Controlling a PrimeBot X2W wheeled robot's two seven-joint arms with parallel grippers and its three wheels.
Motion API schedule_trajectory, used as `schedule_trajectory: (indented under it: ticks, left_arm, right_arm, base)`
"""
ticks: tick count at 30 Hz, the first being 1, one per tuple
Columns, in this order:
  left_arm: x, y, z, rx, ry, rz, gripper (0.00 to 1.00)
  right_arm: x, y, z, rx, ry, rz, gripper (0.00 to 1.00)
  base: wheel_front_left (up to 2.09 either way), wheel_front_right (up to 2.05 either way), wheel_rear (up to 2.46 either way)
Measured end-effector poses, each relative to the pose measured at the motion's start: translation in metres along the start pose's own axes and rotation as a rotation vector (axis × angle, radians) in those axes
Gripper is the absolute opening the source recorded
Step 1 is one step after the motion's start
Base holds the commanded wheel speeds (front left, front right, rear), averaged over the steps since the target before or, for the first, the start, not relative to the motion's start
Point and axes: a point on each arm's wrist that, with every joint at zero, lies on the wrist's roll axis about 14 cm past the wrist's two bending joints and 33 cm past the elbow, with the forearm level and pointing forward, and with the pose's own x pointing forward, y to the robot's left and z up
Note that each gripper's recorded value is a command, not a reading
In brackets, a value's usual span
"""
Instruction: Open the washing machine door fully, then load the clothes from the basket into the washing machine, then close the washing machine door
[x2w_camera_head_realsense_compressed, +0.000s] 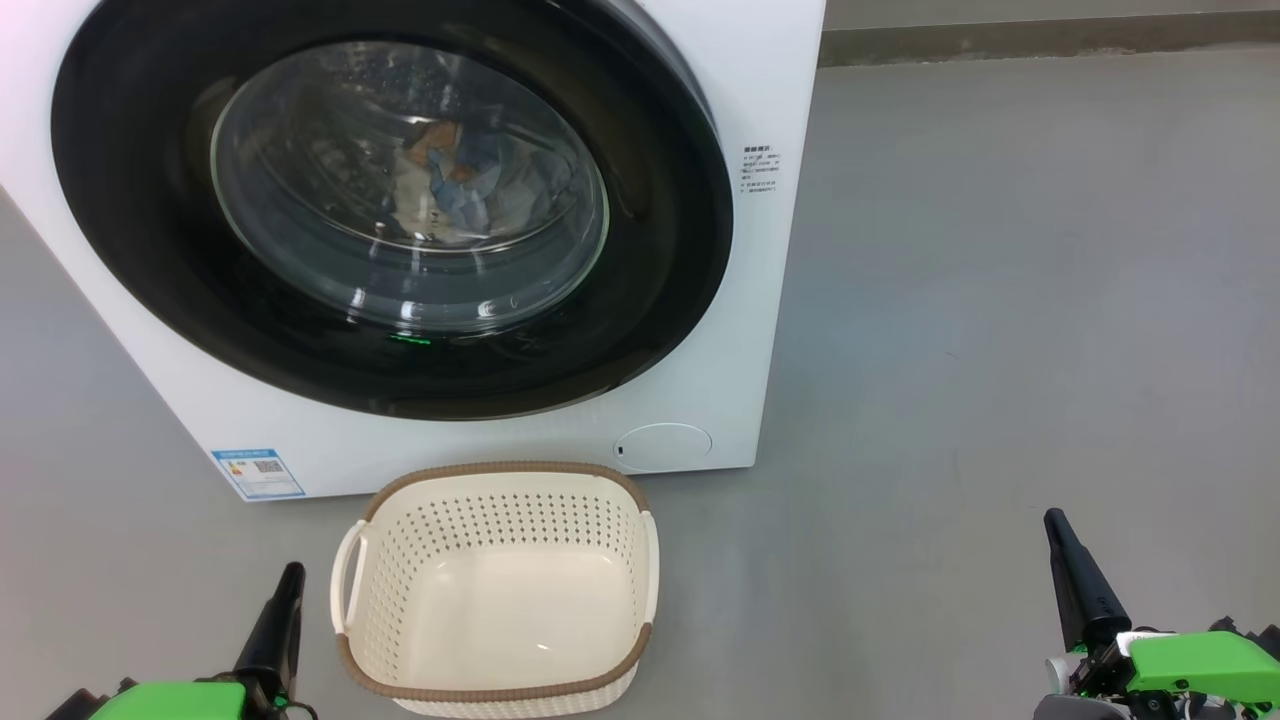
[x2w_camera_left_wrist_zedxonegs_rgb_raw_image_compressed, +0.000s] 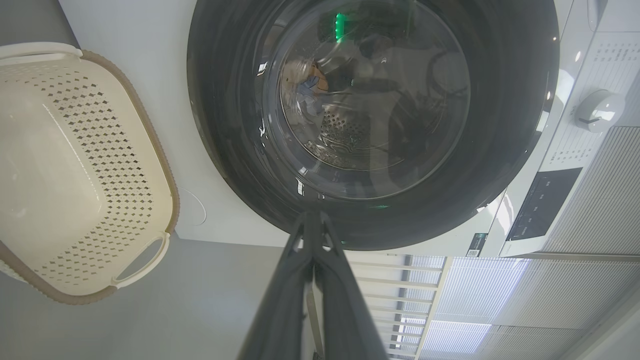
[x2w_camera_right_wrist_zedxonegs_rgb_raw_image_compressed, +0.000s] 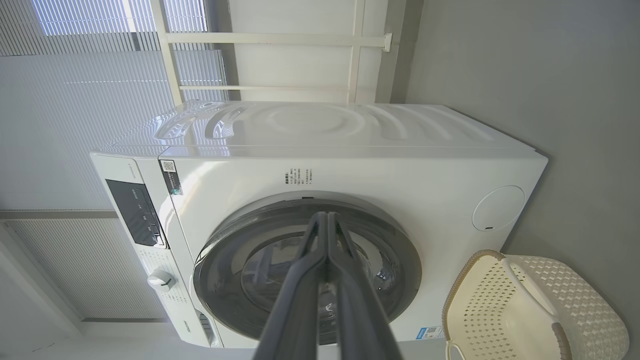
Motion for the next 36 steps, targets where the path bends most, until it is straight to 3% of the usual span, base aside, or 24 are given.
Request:
schedule_trajectory:
  ticks: [36]
  left_arm:
    - [0.0,0.0,0.0001,0.0,0.0,0.0,0.0]
  right_arm:
    - [-0.0001,0.0,0.0008,0.002,-0.003,0.0,0.0]
  base:
    - [0.0,0.0,0.0]
